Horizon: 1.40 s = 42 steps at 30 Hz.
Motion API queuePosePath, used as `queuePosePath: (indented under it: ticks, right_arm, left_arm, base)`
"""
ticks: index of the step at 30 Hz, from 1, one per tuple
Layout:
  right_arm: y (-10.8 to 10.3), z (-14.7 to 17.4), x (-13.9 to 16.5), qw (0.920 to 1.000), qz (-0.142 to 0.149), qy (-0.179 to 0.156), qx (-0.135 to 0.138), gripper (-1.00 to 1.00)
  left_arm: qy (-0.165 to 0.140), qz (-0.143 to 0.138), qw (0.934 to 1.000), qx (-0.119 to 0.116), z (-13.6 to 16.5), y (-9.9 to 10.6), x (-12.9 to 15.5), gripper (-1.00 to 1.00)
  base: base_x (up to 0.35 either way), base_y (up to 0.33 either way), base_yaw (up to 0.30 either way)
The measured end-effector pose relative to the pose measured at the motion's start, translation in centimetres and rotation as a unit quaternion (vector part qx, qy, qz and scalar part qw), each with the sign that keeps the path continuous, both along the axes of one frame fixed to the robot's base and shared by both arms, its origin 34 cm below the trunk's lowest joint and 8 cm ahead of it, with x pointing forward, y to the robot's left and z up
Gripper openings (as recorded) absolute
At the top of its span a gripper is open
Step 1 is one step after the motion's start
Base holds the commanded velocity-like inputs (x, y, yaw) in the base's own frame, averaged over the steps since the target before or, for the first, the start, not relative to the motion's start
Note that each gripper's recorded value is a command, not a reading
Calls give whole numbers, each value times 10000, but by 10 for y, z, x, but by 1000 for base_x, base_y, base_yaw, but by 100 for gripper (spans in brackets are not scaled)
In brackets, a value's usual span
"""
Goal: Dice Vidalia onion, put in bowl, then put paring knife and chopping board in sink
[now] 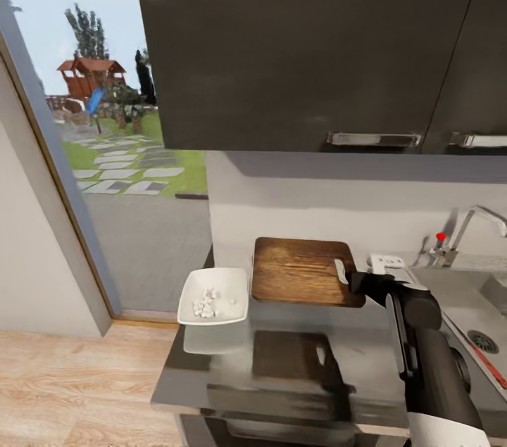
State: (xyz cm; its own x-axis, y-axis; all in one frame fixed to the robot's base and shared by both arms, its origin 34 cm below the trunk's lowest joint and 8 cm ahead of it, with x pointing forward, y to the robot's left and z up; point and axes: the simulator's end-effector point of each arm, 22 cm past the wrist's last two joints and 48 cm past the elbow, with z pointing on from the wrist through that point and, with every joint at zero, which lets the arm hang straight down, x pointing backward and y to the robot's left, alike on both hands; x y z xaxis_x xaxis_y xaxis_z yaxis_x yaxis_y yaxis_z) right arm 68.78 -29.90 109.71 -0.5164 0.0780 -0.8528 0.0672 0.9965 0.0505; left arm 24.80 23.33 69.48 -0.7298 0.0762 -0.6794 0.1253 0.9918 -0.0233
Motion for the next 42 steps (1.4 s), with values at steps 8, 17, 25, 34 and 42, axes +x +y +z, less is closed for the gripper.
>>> queuePosePath:
  ticks: [8,17,25,34,42]
  right_arm:
    - [-3,-29,4,9997,-137,151,-128,-100]
    - [-3,-37,5,9996,-167,195,-153,-100]
    - [-2,-41,4,9995,-156,240,-141,-100]
    - [-2,-40,4,9995,-159,238,-150,-100]
    - [-2,-41,4,9995,-159,241,-142,-100]
  left_arm:
    - [61,0,10000,16,-3,1,-5,100]
    - [60,-208,9998,26,-3,-8,-7,100]
    - [57,-211,9998,27,-3,-8,-7,100]
    - [48,-211,9998,28,-3,-8,-7,100]
    - [48,-211,9998,29,-3,-8,-7,100]
  base:
    - [-144,-309,-81]
    - [-122,-297,-9]
    - [-2,-322,-6]
    - [0,-322,-53]
    - [0,-322,-3]
